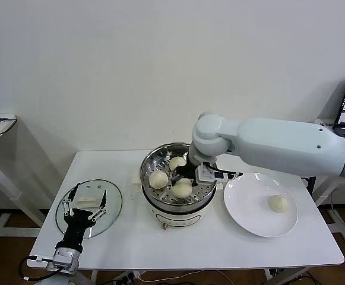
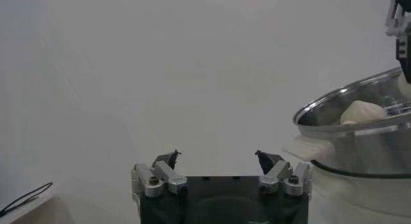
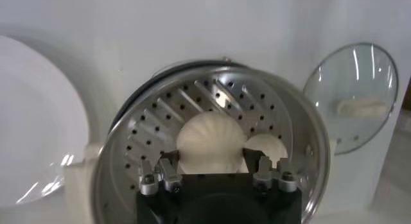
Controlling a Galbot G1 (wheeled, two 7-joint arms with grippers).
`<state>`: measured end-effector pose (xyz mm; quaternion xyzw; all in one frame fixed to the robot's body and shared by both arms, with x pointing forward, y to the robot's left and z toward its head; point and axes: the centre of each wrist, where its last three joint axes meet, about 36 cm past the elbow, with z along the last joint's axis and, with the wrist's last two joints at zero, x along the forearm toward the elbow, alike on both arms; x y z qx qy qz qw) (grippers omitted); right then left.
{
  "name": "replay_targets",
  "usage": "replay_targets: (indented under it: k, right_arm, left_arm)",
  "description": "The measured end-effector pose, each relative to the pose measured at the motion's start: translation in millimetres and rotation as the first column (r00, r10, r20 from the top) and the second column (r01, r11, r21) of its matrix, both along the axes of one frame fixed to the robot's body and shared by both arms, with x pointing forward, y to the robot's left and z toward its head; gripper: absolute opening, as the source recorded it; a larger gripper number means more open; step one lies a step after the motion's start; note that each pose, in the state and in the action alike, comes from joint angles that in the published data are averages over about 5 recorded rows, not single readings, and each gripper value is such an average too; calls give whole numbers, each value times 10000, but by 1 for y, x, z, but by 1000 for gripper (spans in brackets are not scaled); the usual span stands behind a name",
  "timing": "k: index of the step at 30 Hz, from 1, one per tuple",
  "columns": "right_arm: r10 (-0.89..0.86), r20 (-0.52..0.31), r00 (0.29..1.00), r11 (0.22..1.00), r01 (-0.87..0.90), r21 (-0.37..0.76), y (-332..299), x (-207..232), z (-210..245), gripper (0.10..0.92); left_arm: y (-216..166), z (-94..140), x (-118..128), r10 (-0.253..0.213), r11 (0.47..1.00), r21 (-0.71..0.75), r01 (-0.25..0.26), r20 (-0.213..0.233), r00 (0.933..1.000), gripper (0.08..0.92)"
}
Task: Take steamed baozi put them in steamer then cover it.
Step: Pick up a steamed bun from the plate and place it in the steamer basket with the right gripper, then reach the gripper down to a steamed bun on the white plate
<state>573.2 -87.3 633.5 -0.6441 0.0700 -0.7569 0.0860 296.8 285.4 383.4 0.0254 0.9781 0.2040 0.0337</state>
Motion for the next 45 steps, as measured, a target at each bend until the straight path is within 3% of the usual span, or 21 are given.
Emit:
replay_targets:
  k: [12, 21, 33, 39, 45]
  right_arm:
    - [-72, -407, 9991, 9999, 66, -146, 15, 4, -26, 710]
    - [-296, -354, 9989, 9996, 297, 23, 14, 9, -28, 820]
    - [-1792, -104, 9838, 9800, 1794, 867, -41, 24, 31, 823]
    - [-4089, -582, 9107, 9033, 4130, 1161, -109, 32, 55, 823]
    - [-6525, -1309, 7464, 7422, 6643, 887, -186, 37, 49, 823]
  left_arm:
    - [4, -2, -1, 6, 10000, 54, -6, -29, 10000, 823]
    - [3, -2, -2, -24, 10000, 45, 24, -11, 10000, 823]
    - [-1, 0, -5, -80, 10000, 50, 80, -4, 10000, 823]
    - [-6, 1, -6, -143, 9999, 38, 142, 31, 9999, 823]
    - [-9, 4, -8, -194, 9998, 96, 194, 80, 9998, 823]
